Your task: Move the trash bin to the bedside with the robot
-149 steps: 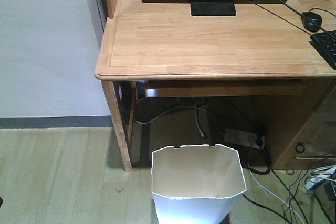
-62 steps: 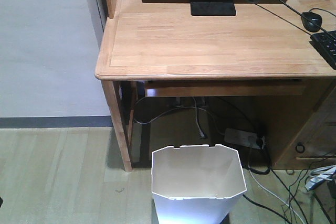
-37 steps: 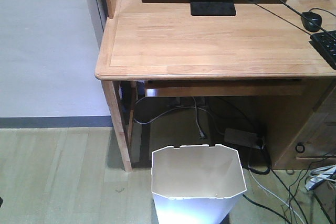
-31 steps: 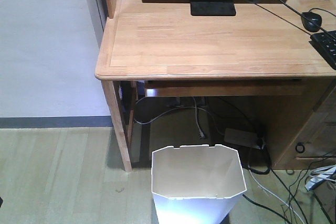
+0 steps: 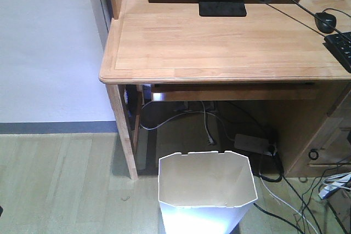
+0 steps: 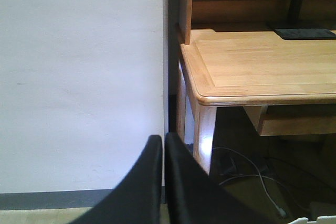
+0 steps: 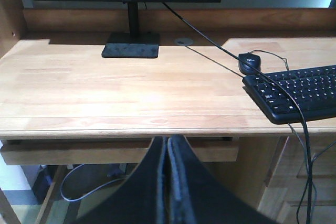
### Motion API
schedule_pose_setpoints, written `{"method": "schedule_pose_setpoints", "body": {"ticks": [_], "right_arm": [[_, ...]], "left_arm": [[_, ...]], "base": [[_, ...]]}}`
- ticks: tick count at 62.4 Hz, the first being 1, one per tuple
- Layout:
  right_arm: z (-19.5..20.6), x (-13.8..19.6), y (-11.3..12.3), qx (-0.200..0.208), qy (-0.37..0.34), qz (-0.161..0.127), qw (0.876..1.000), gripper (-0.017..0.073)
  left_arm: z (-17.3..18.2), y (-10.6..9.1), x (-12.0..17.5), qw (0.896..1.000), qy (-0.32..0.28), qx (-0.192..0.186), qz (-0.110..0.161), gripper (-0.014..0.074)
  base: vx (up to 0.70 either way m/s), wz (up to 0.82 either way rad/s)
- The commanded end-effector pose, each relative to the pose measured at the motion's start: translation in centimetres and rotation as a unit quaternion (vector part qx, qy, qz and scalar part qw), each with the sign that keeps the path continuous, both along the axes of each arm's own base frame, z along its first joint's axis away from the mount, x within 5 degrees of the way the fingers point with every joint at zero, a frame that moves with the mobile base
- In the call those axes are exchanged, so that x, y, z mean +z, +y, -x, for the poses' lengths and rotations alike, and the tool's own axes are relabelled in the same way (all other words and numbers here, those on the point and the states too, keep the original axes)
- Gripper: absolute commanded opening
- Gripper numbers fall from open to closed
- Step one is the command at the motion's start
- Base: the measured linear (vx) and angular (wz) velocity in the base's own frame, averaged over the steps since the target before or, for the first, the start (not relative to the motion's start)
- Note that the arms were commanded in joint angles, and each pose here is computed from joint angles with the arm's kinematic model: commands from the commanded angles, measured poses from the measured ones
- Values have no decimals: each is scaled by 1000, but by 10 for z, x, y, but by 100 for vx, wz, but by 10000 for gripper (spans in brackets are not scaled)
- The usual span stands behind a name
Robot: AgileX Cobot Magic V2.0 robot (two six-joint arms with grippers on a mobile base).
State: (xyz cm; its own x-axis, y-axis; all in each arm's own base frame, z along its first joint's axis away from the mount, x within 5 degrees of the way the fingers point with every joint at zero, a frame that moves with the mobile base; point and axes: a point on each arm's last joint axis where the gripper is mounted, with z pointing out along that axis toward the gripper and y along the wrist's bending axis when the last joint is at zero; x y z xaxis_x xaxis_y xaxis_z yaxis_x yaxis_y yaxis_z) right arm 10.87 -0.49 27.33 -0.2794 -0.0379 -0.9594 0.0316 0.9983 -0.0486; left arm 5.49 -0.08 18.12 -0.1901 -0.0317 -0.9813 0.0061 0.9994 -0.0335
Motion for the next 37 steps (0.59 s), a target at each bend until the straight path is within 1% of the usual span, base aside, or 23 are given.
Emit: {"method": "schedule_pose_setpoints", "body": {"ticks": [1, 8, 29, 37], "right_arm": [[-4, 16, 0, 0, -45, 7, 999, 42], [-4, 16, 0, 0, -45, 7, 999, 110], [-4, 16, 0, 0, -45, 7, 999, 414], [-4, 16, 0, 0, -45, 5, 999, 461]], "left_arm": [[-1, 0, 1, 999, -32, -2, 4, -6], [-1, 0, 1, 999, -32, -2, 4, -6], [-1, 0, 1, 999, -32, -2, 4, -6], [-1, 0, 1, 999, -32, -2, 4, -6]], "base": [[0, 0], [0, 0], [0, 0], [0, 0]]}}
